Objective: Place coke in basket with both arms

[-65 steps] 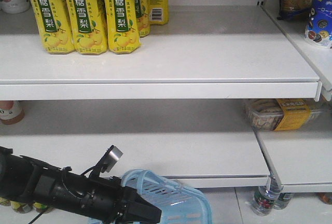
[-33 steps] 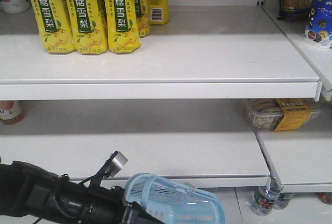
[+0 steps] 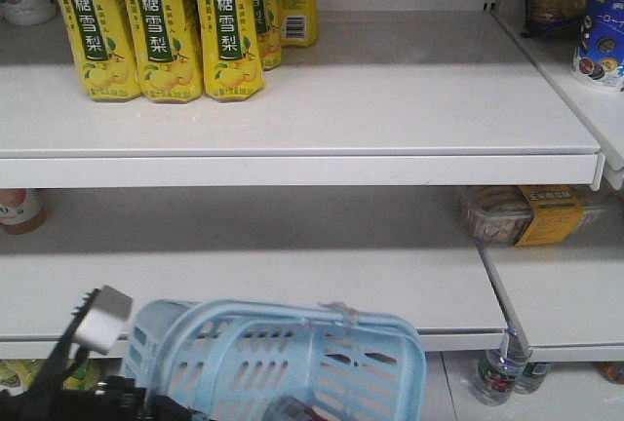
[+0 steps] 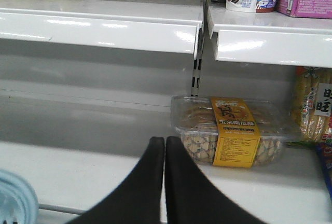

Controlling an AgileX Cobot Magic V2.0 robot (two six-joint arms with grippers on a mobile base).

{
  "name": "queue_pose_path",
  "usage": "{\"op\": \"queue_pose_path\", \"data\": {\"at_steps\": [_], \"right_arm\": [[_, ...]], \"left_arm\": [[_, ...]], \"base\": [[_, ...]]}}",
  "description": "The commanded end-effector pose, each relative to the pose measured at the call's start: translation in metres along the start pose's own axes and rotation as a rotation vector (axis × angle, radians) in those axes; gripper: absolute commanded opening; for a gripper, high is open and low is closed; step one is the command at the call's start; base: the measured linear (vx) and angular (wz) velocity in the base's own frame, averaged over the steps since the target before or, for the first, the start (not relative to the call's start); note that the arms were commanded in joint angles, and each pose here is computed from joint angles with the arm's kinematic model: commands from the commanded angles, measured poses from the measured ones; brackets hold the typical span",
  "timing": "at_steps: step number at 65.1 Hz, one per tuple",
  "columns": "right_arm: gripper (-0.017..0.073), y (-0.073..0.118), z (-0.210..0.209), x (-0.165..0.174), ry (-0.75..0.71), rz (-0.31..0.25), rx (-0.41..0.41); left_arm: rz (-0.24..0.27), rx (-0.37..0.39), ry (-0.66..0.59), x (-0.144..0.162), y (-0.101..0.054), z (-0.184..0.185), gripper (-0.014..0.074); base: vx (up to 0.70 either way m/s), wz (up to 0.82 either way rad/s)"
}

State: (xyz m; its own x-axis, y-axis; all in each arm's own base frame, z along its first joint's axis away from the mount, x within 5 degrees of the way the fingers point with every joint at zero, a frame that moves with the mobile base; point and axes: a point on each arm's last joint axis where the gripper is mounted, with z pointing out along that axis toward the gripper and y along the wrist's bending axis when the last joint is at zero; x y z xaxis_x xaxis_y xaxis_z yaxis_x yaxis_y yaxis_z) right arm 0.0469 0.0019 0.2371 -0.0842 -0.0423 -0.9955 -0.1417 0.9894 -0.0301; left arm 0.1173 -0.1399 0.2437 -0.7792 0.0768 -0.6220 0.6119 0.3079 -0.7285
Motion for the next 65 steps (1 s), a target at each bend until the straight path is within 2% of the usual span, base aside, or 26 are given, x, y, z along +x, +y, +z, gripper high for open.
{"op": "queue_pose_path", "data": {"at_steps": [1,14,24,29,37,45,58,65], "right_arm": [[-0.0009,0.001,-0.002,-0.015,-0.082,-0.018,-0.009],[-0.0009,0.001,-0.002,-0.015,-0.082,-0.018,-0.009],[-0.001,0.001,-0.002,-0.015,-0.081,-0.018,-0.009],[-0.001,0.001,-0.002,-0.015,-0.081,-0.018,-0.009],[-0.001,0.001,-0.002,-0.015,-0.081,-0.018,-0.009],[-0.001,0.001,-0.002,-0.015,-0.081,-0.018,-0.009],[-0.001,0.001,-0.002,-0.015,-0.081,-0.018,-0.009],[-0.001,0.001,-0.002,-0.015,-0.081,-0.018,-0.009]], "left_arm": [[0.061,0.064,-0.174,-0.011,-0.028,-0.018,-0.0006],[0.25,-0.078,-0.255,0.0,-0.038,-0.041,-0.0006],[0.32,-0.159,-0.315,0.006,-0.041,-0.054,-0.0006],[0.314,-0.208,-0.343,0.009,-0.039,-0.059,-0.0006],[0.237,-0.316,-0.402,0.012,-0.031,-0.067,-0.0006],[0.208,-0.418,-0.45,0.015,-0.023,-0.075,-0.0006],[0.241,-0.541,-0.522,0.018,-0.018,-0.088,-0.0006],[0.297,-0.596,-0.568,0.016,-0.018,-0.095,-0.0006]], "base": [[0.0,0.0],[0.0,0.0],[0.0,0.0],[0.0,0.0],[0.0,0.0],[0.0,0.0],[0.0,0.0],[0.0,0.0]]}}
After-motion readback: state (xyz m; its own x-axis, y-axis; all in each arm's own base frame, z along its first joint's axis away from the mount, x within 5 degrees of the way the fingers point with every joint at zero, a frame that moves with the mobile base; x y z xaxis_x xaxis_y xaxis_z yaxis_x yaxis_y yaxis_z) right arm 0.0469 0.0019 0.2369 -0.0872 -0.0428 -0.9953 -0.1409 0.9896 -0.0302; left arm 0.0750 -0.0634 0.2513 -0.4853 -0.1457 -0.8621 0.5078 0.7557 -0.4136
